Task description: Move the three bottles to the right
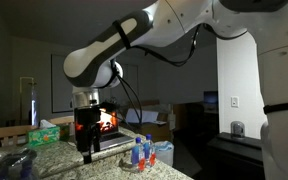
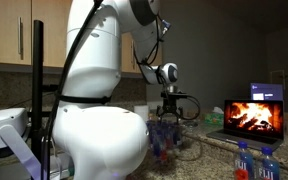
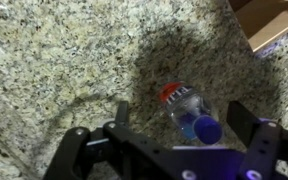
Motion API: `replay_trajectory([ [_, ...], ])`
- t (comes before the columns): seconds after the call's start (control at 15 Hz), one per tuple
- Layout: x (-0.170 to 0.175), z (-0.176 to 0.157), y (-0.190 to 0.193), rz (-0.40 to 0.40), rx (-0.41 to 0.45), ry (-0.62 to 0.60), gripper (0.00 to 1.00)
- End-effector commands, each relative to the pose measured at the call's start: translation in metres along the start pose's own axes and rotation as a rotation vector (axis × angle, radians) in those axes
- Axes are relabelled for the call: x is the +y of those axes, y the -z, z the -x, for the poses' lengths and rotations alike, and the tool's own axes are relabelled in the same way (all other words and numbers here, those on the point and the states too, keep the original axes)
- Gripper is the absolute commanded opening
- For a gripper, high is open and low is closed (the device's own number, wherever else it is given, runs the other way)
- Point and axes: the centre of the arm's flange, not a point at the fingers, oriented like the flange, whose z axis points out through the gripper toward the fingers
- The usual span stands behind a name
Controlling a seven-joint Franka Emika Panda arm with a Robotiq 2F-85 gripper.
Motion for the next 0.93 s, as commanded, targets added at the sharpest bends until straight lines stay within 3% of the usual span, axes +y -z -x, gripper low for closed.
replay_trajectory([
  [0.0, -0.006, 0.000, -0.001, 0.006, -0.015, 0.047, 1.00],
  [0.4, -0.006, -0.006, -0.008, 0.005, -0.044, 0.133, 1.00],
  [0.6, -0.004, -0.020, -0.026, -0.057, -0.084, 0.294, 1.00],
  [0.87, -0.008, -0.031, -0.047, -0.083, -0.120, 0.452, 1.00],
])
